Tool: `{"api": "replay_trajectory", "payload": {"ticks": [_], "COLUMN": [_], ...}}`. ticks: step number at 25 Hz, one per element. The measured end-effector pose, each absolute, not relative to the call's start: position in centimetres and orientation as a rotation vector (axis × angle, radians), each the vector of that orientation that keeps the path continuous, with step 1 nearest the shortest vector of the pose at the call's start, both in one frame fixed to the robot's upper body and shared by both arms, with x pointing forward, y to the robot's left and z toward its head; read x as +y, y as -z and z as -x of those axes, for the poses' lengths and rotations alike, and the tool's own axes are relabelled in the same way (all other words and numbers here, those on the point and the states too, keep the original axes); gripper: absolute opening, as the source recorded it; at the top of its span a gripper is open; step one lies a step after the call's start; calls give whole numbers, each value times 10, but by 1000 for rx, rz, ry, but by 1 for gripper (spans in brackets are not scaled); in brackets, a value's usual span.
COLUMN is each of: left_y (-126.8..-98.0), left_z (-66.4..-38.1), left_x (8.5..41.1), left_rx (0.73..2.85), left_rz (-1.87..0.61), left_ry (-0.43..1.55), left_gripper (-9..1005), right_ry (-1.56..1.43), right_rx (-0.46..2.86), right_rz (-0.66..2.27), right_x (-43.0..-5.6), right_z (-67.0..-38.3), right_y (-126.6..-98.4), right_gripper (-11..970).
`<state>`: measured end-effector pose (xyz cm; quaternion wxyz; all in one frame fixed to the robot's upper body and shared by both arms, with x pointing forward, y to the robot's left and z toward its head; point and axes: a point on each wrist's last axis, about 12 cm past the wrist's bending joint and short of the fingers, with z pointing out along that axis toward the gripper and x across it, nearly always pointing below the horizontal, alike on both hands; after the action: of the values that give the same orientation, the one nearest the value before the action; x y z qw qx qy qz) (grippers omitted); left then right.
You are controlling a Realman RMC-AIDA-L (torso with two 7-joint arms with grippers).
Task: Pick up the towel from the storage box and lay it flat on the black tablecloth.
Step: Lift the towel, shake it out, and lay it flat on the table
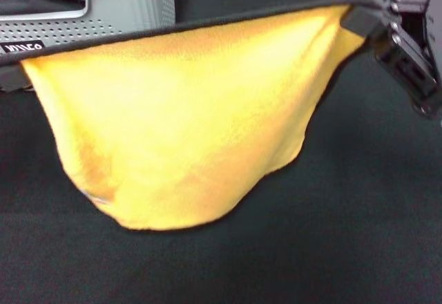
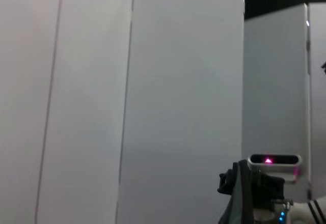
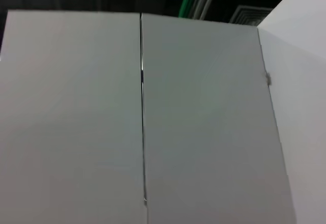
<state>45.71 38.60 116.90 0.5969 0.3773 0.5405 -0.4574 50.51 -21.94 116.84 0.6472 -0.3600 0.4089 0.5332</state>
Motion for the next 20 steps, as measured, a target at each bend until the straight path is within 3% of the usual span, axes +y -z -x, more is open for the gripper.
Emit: {"api": "replay_trajectory", "payload": {"ticks": [9, 20], "left_y": [-1205, -1222], "left_z": [-449, -440], "left_x": [410, 420], "left_rx": [1410, 1555], "left_rz": [-962, -1093], "left_ry": [1068, 1086], "left_gripper": [19, 19], "right_ry": [-1393, -1590], "right_rx": [944, 942], "right_rz": [777, 713], "right_x": [-208, -174], "right_z": [-486, -450], "right_y": [-1144, -1121], "right_gripper": [89, 94]}}
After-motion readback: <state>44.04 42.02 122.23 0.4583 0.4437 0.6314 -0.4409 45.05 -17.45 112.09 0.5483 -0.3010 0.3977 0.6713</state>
